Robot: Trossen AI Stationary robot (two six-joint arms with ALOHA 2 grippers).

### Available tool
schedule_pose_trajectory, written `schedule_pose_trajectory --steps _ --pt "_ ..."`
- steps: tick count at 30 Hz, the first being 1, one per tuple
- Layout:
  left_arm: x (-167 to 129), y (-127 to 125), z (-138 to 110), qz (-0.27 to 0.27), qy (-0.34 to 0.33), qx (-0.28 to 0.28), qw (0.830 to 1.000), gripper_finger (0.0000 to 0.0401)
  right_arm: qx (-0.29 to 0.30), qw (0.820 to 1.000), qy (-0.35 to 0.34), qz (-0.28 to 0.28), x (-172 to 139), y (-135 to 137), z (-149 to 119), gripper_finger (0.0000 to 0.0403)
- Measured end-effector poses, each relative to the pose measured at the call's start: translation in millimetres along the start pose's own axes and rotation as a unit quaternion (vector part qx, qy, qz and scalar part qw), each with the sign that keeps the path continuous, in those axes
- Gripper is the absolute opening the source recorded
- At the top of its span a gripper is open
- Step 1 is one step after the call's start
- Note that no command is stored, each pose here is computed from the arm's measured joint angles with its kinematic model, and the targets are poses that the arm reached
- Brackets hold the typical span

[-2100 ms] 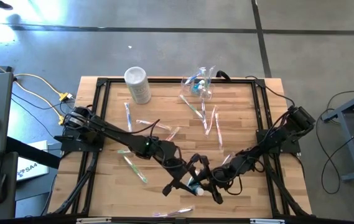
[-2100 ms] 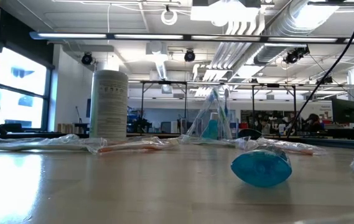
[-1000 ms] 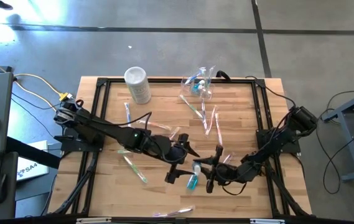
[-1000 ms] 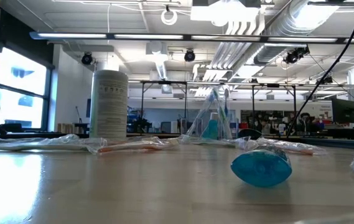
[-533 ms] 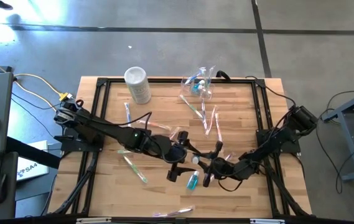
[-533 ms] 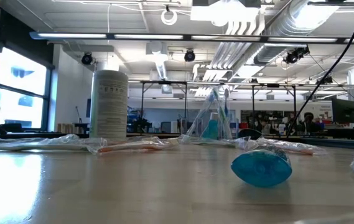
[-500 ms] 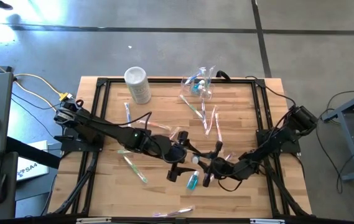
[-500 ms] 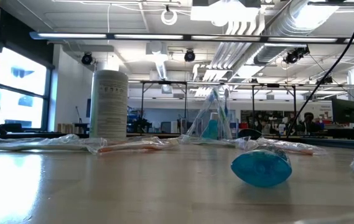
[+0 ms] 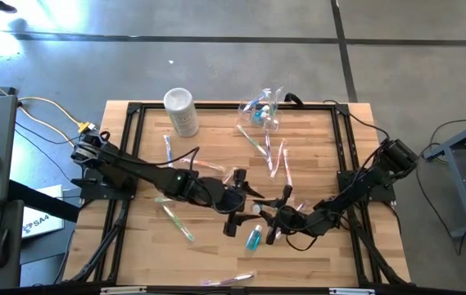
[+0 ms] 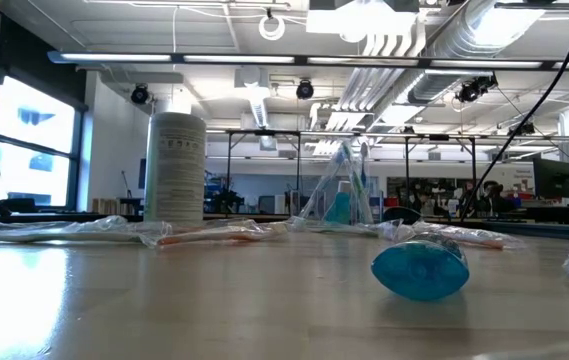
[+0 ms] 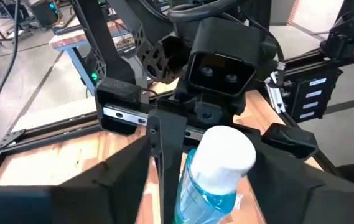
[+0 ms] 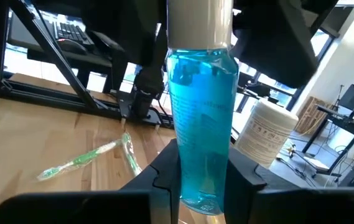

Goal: Pick & Place toothbrushing station
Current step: Put the blue mouthwash into the transparent organizer

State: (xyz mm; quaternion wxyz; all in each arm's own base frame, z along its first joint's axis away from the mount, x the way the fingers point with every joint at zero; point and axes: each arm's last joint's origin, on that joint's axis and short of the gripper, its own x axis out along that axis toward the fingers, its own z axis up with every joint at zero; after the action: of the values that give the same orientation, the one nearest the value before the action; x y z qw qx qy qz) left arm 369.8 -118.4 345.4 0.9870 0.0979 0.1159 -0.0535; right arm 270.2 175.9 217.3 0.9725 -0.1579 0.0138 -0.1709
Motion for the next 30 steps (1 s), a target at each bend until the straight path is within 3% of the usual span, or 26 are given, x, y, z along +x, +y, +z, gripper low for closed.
schedule_pose_trajectory --steps 7,14,17,25,30 --pt "0.0 -0.8 -0.5 -0.01 0.002 0.009 1.0 0.0096 0.01 1.0 0.0 -0.001 0.1 -0.2 0.1 0.0066" --pt "-0.1 -1.2 -1.6 -0.019 0.007 0.015 1.0 0.009 0.012 1.0 0.002 0.003 0.2 0.3 -0.9 0.0067" --pt "0.0 -1.3 -2.0 -0.022 0.009 0.012 1.0 0.009 0.004 1.0 0.006 -0.001 -0.1 0.5 -1.5 0.0112" --pt "0.5 0.3 -3.9 -0.018 0.017 0.013 1.0 0.009 0.011 0.996 0.033 -0.082 -8.0 0.1 -1.2 0.0272" --pt "-2.9 13.3 -4.0 -0.004 0.028 0.009 1.0 0.009 -0.005 0.992 0.044 -0.117 -17.2 1.9 2.2 0.0329"
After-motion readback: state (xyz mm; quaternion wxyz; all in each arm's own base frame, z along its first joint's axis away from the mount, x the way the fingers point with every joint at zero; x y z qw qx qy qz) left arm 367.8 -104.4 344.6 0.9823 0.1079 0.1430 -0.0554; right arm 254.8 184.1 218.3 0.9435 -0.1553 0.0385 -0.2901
